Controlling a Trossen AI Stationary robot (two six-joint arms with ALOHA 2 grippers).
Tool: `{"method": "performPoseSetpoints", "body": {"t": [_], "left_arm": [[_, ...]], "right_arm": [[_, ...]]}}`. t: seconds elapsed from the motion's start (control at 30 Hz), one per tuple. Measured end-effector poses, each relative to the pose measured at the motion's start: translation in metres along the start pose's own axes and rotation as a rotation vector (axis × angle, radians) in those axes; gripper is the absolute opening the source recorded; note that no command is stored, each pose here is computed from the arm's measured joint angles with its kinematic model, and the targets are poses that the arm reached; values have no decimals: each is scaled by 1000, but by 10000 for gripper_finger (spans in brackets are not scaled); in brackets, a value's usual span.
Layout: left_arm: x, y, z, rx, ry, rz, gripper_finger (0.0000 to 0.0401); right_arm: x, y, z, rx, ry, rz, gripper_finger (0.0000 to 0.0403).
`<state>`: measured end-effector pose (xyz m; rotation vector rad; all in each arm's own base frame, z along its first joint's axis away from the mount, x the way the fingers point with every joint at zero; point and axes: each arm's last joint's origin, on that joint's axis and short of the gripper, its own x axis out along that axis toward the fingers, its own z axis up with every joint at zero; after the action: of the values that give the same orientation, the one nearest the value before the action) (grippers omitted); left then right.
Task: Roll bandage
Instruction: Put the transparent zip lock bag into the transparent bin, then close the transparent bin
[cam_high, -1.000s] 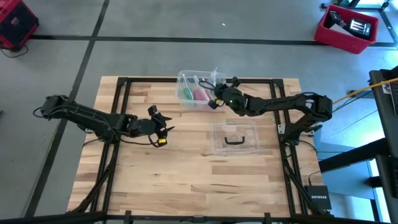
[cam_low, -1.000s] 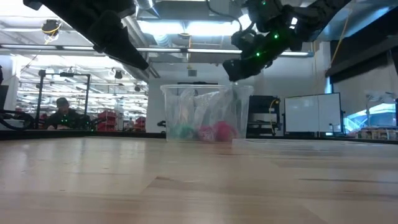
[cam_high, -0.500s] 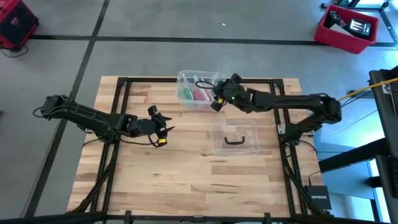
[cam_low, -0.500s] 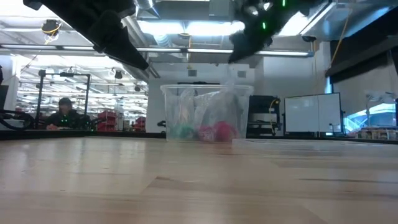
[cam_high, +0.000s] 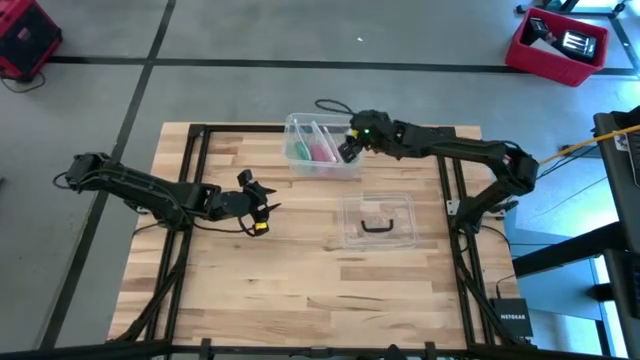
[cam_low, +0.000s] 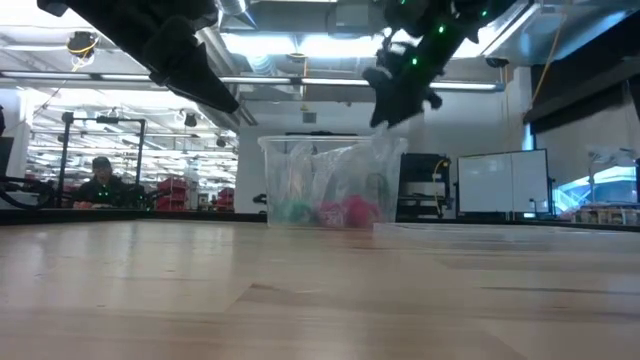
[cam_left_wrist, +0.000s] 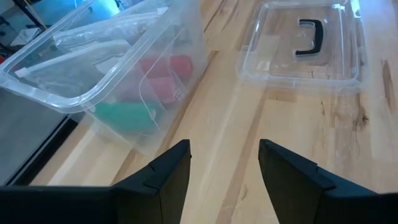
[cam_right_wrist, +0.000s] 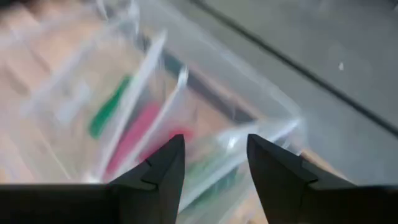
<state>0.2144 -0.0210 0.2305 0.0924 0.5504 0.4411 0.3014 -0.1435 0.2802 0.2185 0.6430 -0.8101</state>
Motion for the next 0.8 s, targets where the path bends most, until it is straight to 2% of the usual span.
{"method": "performPoseSetpoints", "body": {"t": [0.13, 0.27, 0.37, 0.5, 0.6, 0.7, 0.8], "left_arm": [[-1, -2, -1, 9, 2, -12, 182], [-1, -2, 0, 17, -2, -13, 182], [-1, -2, 0, 1, -2, -13, 182], [-1, -2, 0, -3, -3, -13, 182], [-1, -2, 0, -7, -4, -15, 182], [0, -4, 0, -24, 5, -61, 182], [4, -8, -2, -47, 24, -85, 182]], "right_arm": [[22, 1, -14, -20, 112, -16, 163], [36, 5, -22, -61, 147, -14, 155], [35, 5, -20, -81, 149, -8, 154], [4, 7, 6, -78, 50, 52, 154], [-30, 13, 22, -98, 11, 148, 154], [-68, 22, 18, -179, 96, 250, 154], [-104, 32, -1, -260, 167, 319, 154]]}}
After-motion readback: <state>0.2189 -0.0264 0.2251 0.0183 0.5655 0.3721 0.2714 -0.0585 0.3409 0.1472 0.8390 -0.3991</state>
